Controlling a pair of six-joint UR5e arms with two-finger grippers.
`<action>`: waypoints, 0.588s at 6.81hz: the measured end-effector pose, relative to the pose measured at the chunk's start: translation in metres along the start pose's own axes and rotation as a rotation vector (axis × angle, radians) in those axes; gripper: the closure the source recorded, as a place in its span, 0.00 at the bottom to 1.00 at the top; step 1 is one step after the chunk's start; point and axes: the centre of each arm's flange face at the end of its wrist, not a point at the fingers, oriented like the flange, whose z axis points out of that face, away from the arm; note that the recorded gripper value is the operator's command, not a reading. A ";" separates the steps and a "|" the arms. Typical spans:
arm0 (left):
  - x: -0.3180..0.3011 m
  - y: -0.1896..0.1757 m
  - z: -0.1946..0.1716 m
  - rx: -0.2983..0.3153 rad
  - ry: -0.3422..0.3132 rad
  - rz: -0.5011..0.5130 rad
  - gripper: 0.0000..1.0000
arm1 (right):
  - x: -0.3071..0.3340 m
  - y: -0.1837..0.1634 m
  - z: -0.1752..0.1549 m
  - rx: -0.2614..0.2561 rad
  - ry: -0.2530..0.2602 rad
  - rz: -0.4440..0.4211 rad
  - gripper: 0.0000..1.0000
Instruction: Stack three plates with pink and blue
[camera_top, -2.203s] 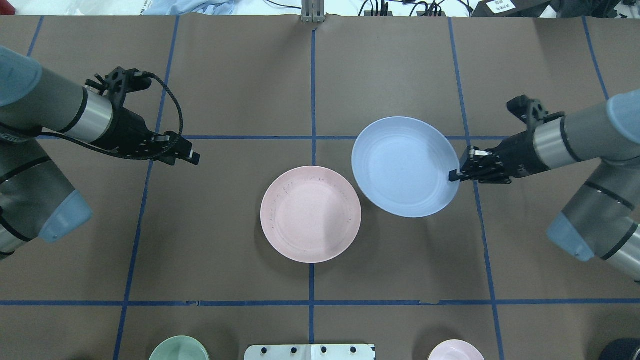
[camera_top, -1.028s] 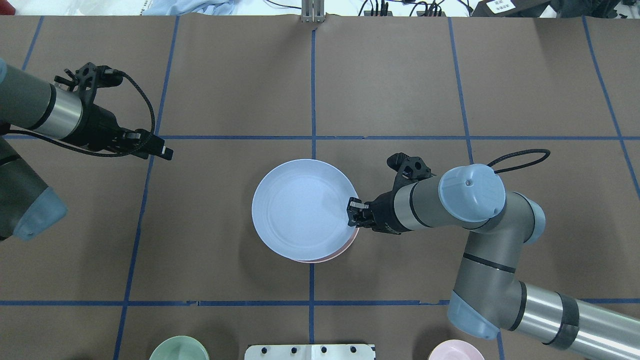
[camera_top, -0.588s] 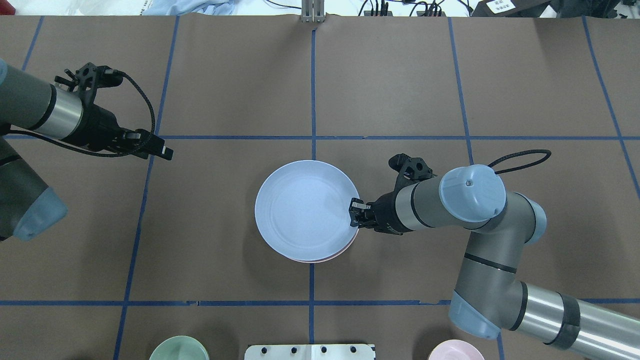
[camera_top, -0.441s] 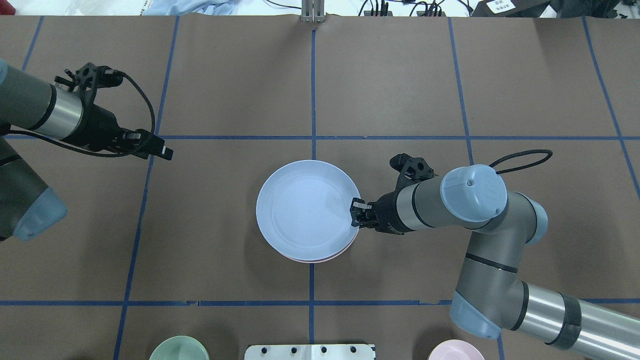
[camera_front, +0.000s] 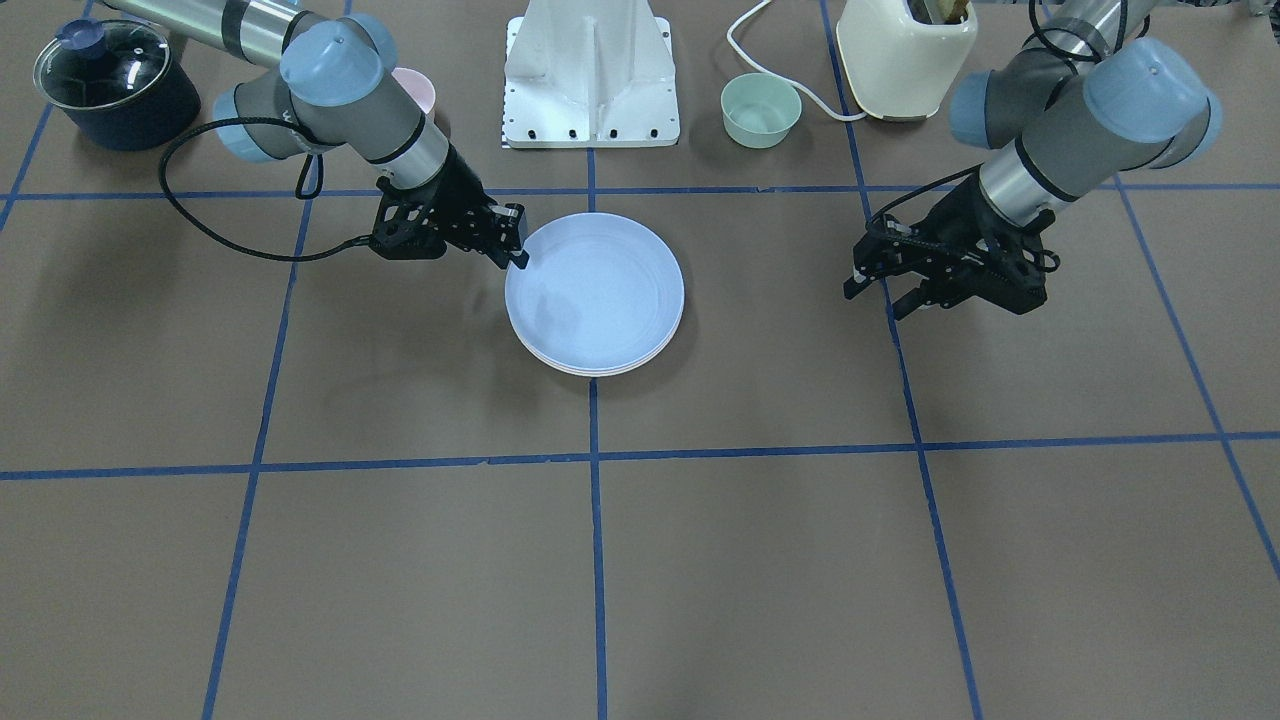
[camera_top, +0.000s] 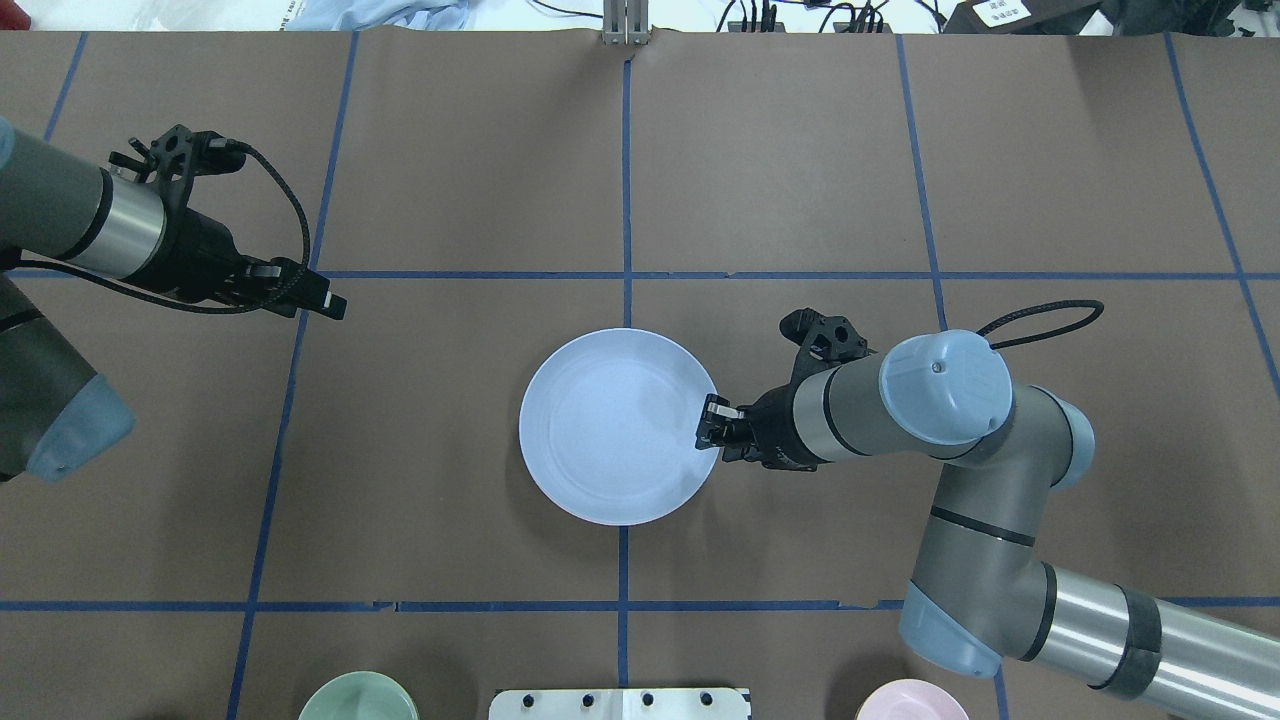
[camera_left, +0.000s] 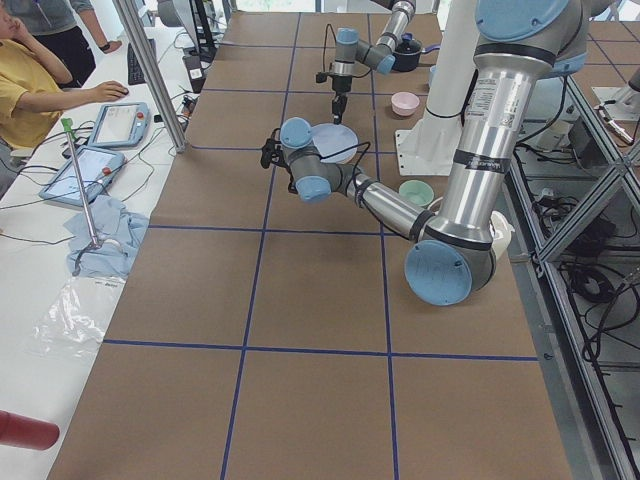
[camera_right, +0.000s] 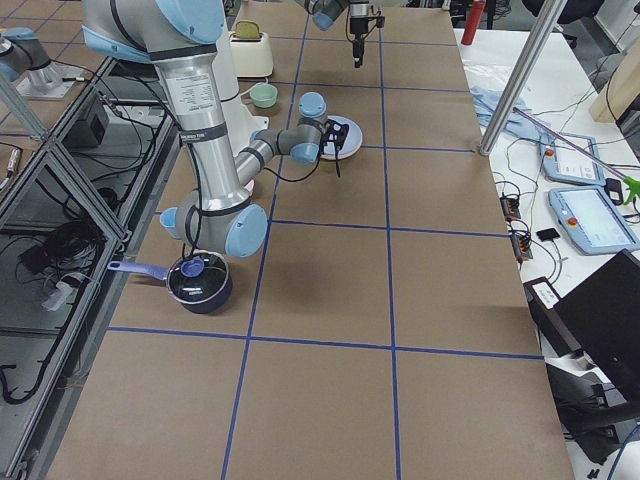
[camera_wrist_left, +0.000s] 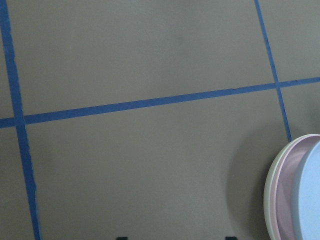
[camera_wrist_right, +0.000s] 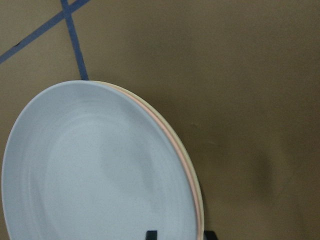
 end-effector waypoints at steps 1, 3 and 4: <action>-0.001 0.000 0.000 0.000 -0.001 0.000 0.27 | 0.000 -0.008 -0.006 0.008 -0.004 0.004 0.00; -0.012 0.004 -0.002 -0.002 -0.013 0.014 0.27 | 0.017 -0.042 -0.027 0.033 0.019 0.034 0.00; -0.031 0.006 -0.009 0.003 -0.034 0.058 0.27 | 0.035 -0.063 -0.037 0.048 0.045 0.036 0.00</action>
